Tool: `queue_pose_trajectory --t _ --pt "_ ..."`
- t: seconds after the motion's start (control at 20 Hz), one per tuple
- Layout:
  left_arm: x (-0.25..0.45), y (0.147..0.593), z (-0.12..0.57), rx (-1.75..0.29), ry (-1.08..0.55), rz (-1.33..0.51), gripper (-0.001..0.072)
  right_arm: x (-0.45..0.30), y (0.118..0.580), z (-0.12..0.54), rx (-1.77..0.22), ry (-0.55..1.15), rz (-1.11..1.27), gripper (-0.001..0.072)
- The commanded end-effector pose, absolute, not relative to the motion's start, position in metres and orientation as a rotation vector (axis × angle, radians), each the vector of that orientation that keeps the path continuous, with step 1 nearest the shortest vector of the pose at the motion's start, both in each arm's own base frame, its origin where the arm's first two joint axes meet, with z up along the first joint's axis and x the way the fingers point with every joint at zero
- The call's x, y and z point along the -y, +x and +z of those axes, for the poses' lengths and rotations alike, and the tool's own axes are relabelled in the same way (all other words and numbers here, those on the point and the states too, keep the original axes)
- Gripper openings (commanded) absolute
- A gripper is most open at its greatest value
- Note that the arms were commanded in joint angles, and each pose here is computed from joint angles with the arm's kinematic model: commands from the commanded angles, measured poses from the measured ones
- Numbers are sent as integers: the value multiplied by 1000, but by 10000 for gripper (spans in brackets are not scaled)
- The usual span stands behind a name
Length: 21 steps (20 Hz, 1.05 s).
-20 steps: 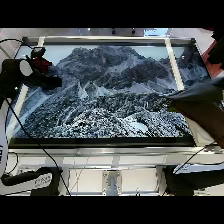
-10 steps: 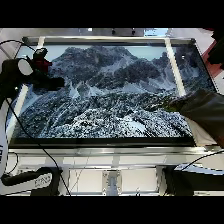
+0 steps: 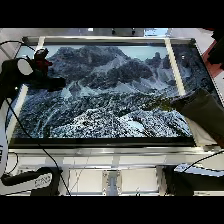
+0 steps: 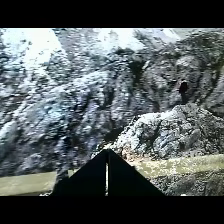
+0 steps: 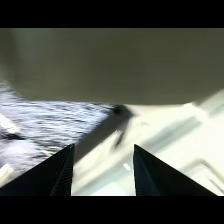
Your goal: Fold the shirts.
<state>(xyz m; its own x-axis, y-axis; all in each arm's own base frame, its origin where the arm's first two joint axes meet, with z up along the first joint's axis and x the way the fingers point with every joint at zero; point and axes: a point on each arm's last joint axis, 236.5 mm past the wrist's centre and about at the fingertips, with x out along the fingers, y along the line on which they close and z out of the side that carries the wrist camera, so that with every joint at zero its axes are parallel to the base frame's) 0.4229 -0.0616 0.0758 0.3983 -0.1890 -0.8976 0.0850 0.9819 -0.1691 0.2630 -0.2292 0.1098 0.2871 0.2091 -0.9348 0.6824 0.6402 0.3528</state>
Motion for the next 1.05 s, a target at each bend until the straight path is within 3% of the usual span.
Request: queue_pose_trajectory --t 0.0,0.2,0.3,0.35,0.65,1.0 --pt "85 429 86 -1108 -196 -241 13 147 357 176 -991 820 86 421" --pt "110 441 103 -1035 -316 -307 13 41 419 187 -920 476 382 413" --pt "112 436 101 -1057 -325 -316 13 8 432 168 -973 312 375 289" --pt "113 432 99 -1076 -322 -319 12 -6 435 161 -992 238 377 265" --pt "115 414 91 -1158 -312 -337 13 -11 449 139 -1027 -221 233 267" --pt "116 401 86 -1216 -304 -349 12 -11 453 140 -1012 -266 215 267"
